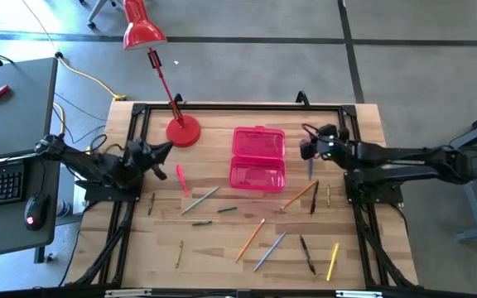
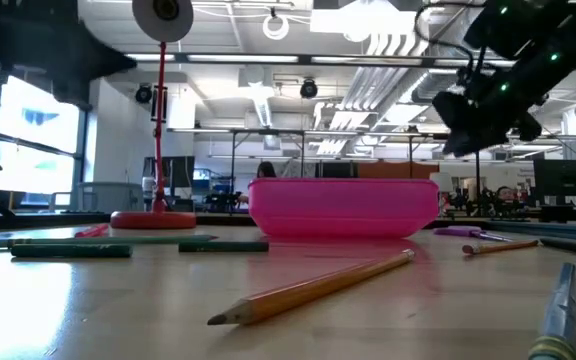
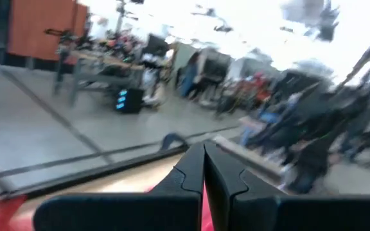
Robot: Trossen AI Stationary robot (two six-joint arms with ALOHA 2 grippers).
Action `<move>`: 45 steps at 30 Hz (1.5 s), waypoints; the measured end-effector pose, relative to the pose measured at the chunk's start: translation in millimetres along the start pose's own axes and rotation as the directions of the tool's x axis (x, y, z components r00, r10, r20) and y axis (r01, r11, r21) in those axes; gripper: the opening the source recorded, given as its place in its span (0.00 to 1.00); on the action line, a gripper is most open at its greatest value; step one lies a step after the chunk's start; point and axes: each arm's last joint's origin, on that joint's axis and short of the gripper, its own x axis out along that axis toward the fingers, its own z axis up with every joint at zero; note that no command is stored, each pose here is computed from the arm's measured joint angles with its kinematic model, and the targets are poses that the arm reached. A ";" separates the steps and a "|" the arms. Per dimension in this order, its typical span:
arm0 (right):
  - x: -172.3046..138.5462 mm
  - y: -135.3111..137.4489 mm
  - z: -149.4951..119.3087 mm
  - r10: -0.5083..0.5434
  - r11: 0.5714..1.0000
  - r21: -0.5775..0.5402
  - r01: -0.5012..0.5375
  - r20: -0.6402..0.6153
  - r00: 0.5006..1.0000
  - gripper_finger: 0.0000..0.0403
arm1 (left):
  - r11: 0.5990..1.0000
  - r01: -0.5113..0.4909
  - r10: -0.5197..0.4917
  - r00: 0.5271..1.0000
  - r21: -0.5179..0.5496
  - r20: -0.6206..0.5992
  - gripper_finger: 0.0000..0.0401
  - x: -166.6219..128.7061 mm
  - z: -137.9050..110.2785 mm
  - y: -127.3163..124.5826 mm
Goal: Pick & place school supplies into a supply box
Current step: Put the purple scissors into the red supply box
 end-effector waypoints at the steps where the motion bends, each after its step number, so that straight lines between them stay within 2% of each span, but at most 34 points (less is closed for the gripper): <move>1: 6.0 0.7 -2.7 -0.013 1.000 -0.013 0.013 -0.035 0.999 0.27 | 1.000 0.020 -0.020 1.000 0.009 0.002 0.10 0.8 5.7 -2.3; 3: 15.7 1.1 -7.7 -0.047 0.997 -0.065 0.042 -0.086 0.995 0.27 | 0.997 0.045 -0.044 0.999 0.069 -0.009 0.10 2.7 12.1 -6.7; 5: 23.3 0.9 -11.9 -0.099 0.992 -0.088 0.090 -0.106 0.989 0.27 | 0.988 0.023 -0.020 1.000 0.153 -0.024 0.10 5.1 17.1 -10.1; 8: 32.3 -0.1 -13.9 -0.169 0.985 -0.042 0.165 -0.097 0.981 0.27 | 0.968 -0.081 0.090 0.995 0.239 -0.030 0.10 8.3 24.2 -12.7; 11: 39.0 -1.5 -17.6 -0.165 0.986 0.004 0.168 -0.161 0.973 0.27 | 0.954 -0.110 0.127 0.991 0.277 -0.045 0.10 11.2 28.4 -16.6; 14: 44.0 -4.5 -22.5 -0.198 0.980 -0.018 0.199 -0.207 0.958 0.27 | 0.959 -0.065 0.088 0.994 0.275 -0.072 0.10 13.6 28.9 -21.2; 19: 49.2 -6.7 -23.5 -0.257 0.966 -0.032 0.255 -0.185 0.949 0.27 | 0.955 -0.029 0.064 0.992 0.296 -0.106 0.10 17.2 21.5 -26.8; 22: 51.9 -8.4 -23.9 -0.257 0.966 -0.023 0.258 -0.207 0.944 0.27 | 0.961 -0.032 0.064 0.992 0.275 -0.108 0.10 19.5 19.0 -30.0; 28: 59.0 -13.3 -25.4 -0.309 0.949 -0.013 0.314 -0.217 0.926 0.27 | 0.944 -0.090 0.130 0.986 0.318 -0.107 0.10 21.5 14.2 -30.9; 45: 99.9 -18.1 -48.9 -0.421 0.905 -0.067 0.421 -0.290 0.859 0.27 | 0.944 -0.095 0.134 0.985 0.315 -0.104 0.10 21.4 14.5 -30.7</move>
